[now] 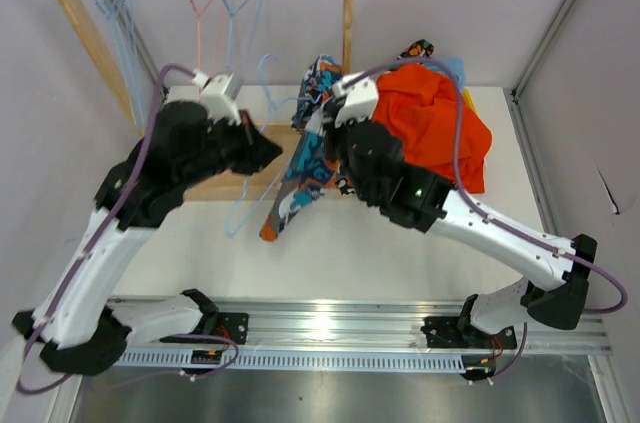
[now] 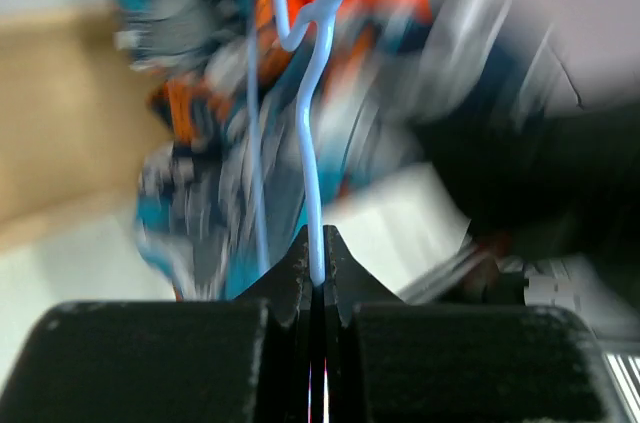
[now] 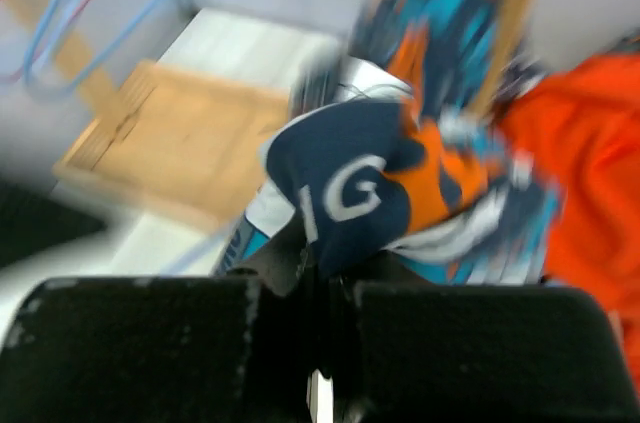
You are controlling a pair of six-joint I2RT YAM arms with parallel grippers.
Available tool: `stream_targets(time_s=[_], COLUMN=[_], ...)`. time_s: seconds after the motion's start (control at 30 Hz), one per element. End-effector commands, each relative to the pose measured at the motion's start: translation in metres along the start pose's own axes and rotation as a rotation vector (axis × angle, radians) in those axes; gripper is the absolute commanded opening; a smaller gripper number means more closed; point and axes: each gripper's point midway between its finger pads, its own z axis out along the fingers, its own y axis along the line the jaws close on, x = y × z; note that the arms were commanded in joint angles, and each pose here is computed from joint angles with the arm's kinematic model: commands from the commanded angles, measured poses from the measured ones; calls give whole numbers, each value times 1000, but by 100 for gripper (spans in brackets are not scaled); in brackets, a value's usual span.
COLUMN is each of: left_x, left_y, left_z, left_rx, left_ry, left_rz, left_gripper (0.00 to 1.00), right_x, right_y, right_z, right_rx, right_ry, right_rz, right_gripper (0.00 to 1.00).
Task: Remove the shorts from the hanger
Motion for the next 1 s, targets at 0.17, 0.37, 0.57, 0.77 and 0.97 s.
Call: stream_targets(time_s=[0.17, 0.37, 0.57, 0.77, 0.97], left_x=[35, 30, 44, 66, 76], left_y=[15, -7, -40, -21, -8], left_z=[-87, -124, -131, -118, -112], left_rx=[49, 202, 440, 389, 338], left_ry=[-111, -183, -186, -170, -154], left_rz=[-34, -5, -42, -43, -4], left_gripper=[0, 0, 0, 0, 0], right_x=[-85, -136, -198, -256, -289], right_y=[-109, -222, -253, -274, -283], right_z=[-18, -46, -53, -18, 27], right_rx=[303, 519, 571, 598, 540], right_ry=[-137, -196, -302, -415, -560], right_rz=[-42, 3, -23, -36, -8], right_gripper=[0, 0, 0, 0, 0])
